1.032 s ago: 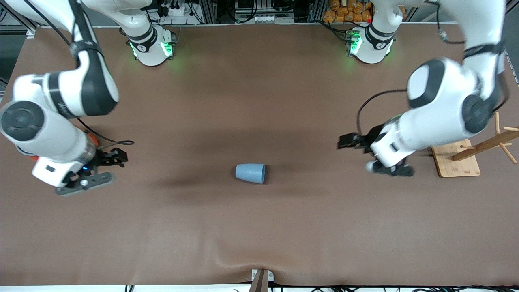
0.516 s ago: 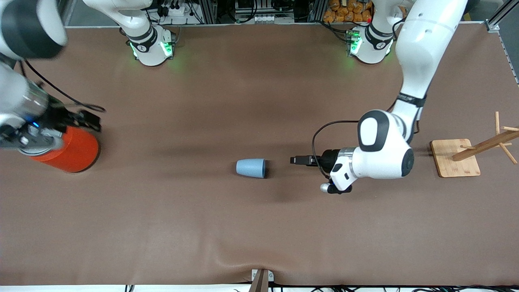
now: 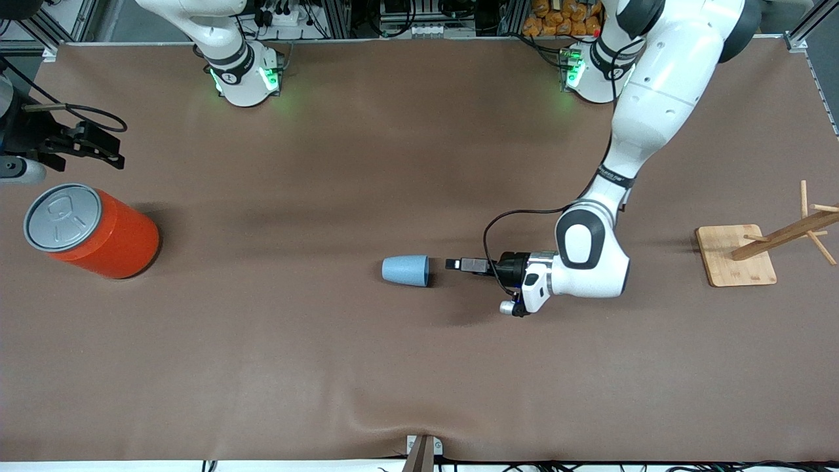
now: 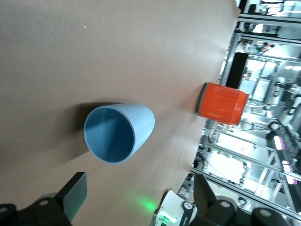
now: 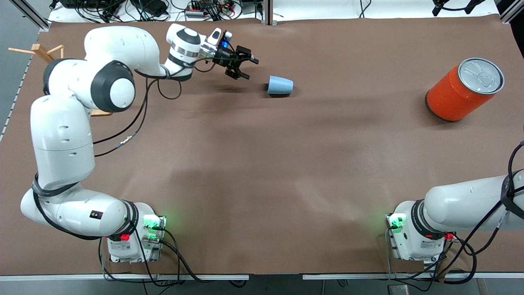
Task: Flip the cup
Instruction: 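Grasp the lying blue cup by its base with the left gripper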
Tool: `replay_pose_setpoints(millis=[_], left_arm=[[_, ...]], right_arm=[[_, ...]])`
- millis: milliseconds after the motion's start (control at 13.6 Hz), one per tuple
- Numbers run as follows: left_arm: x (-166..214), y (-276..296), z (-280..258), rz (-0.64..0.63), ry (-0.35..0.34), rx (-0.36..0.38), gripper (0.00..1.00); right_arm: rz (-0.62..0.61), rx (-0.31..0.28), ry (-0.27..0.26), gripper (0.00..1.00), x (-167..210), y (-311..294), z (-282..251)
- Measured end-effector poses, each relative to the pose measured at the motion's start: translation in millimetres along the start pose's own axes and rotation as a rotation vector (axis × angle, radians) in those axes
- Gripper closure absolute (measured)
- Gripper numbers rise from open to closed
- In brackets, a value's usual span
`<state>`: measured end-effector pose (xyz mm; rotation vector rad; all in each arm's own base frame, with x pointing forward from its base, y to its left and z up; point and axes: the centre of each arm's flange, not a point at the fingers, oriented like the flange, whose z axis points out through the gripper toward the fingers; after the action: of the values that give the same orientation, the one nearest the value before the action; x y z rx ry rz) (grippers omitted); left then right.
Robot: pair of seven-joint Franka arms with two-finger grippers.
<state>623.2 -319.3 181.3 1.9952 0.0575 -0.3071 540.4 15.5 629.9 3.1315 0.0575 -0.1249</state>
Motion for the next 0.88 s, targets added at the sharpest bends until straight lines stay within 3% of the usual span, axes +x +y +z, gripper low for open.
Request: replay_pose_setpoints(millis=[368, 516, 884], left_arm=[[-2.2, -30.1, 31.6, -0.01, -0.016, -0.038, 0.01], [-4.5, -26.5, 40.4, -0.024, -0.013, -0.065, 0.11], [1.3, -24.9, 63.1, -0.014, 0.013, -0.06, 0.17]], right_arm=[[0.002, 0.0, -0.002, 0.0, 1.8, 1.6, 4.2], [-0.001, 0.001, -0.002, 0.0, 1.9, 3.7, 4.4], [-0.009, -0.001, 0.005, 0.0, 2.5, 5.0, 3.7]])
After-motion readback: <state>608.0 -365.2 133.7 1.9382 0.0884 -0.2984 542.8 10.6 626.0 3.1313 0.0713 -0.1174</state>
